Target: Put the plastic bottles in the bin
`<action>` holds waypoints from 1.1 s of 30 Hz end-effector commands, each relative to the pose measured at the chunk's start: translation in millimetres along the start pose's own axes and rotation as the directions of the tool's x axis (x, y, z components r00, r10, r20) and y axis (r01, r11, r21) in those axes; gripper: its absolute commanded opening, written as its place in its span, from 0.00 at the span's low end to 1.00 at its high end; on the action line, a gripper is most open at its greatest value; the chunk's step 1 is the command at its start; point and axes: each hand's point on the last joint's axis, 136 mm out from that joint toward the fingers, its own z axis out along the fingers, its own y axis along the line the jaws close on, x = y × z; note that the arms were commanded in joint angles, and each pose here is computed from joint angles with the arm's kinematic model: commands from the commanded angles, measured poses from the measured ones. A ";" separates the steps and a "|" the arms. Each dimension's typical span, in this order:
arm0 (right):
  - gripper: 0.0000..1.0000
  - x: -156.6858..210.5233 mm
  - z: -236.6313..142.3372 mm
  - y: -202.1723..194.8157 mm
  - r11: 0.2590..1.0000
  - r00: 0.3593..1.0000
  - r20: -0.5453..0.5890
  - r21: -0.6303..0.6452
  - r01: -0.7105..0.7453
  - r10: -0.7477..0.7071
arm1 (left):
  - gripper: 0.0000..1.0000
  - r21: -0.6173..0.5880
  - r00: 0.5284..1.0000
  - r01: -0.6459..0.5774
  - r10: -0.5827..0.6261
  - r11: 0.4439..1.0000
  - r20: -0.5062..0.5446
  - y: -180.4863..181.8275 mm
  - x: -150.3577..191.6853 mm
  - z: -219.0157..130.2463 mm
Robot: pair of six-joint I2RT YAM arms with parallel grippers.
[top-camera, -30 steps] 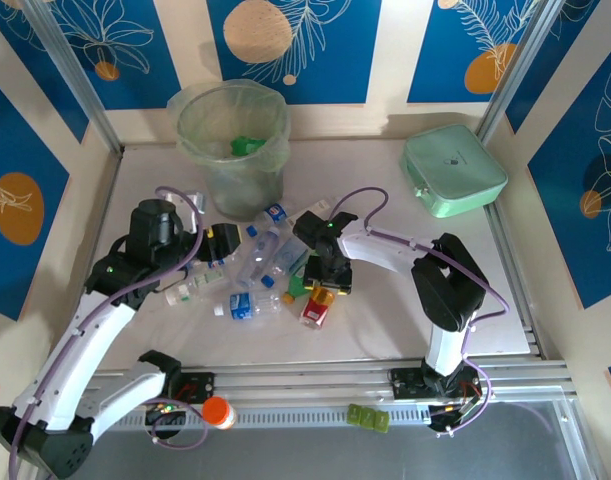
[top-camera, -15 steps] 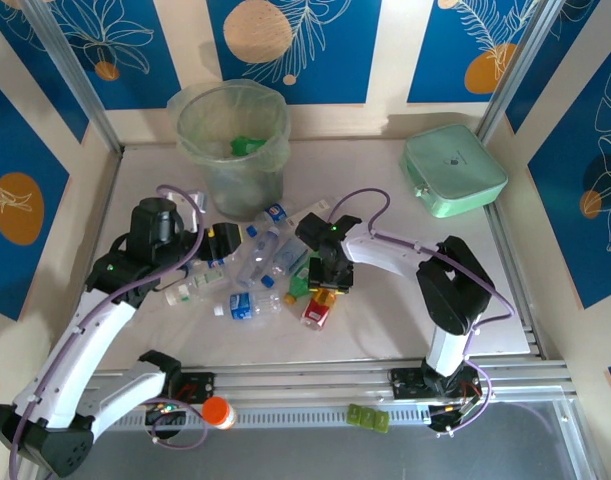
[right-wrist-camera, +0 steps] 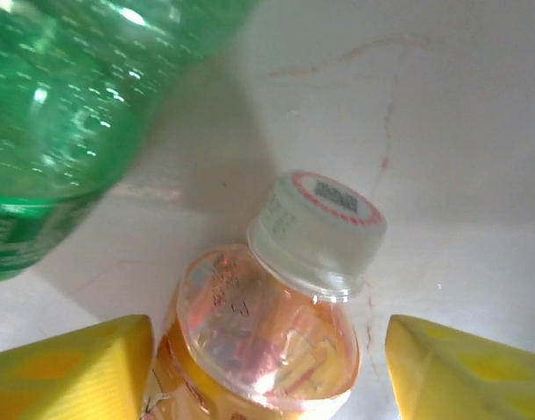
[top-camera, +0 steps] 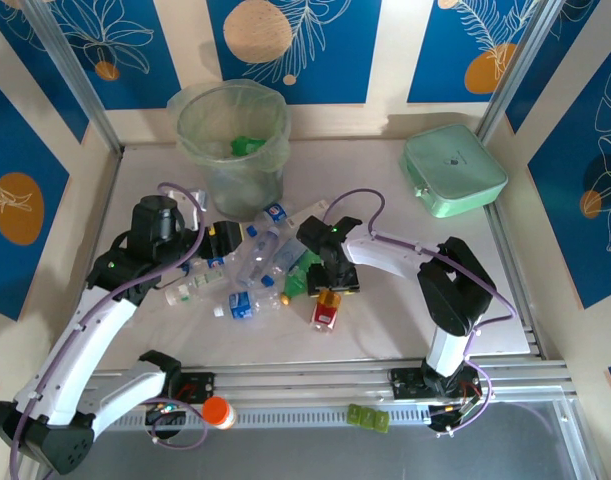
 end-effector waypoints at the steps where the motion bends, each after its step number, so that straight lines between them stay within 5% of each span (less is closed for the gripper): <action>1: 0.78 5.6 -13.1 -2.9 1.000 1.000 0.001 0.019 0.012 -0.013 | 0.78 0.033 1.000 -0.011 0.010 0.999 0.012 -8.8 -5.2 -3.3; 10: 0.83 18.6 13.2 14.5 0.996 0.993 -0.096 -0.059 -0.071 0.065 | 0.78 0.024 1.000 -0.012 0.012 1.000 0.007 -6.1 -2.7 -2.0; 19: 0.49 10.1 3.1 13.1 0.997 0.997 -0.038 -0.045 -0.062 0.060 | 0.78 0.039 1.000 -0.009 0.009 0.999 0.015 -9.9 -4.5 -5.6; 21: 0.49 9.6 -5.3 10.2 0.997 0.998 -0.019 -0.050 -0.058 0.057 | 0.78 0.049 1.000 -0.008 0.008 0.999 0.018 -12.5 -6.2 -6.9; 27: 0.49 4.8 -59.2 9.5 0.985 0.991 0.130 -0.174 -0.001 0.024 | 0.81 0.126 0.999 -0.006 0.000 0.992 0.052 -29.0 -14.2 -16.2; 33: 0.49 -5.3 -170.1 29.8 0.871 0.896 0.444 -0.452 0.193 0.032 | 0.91 0.320 0.997 0.029 -0.050 0.947 0.058 -66.1 -23.0 -22.5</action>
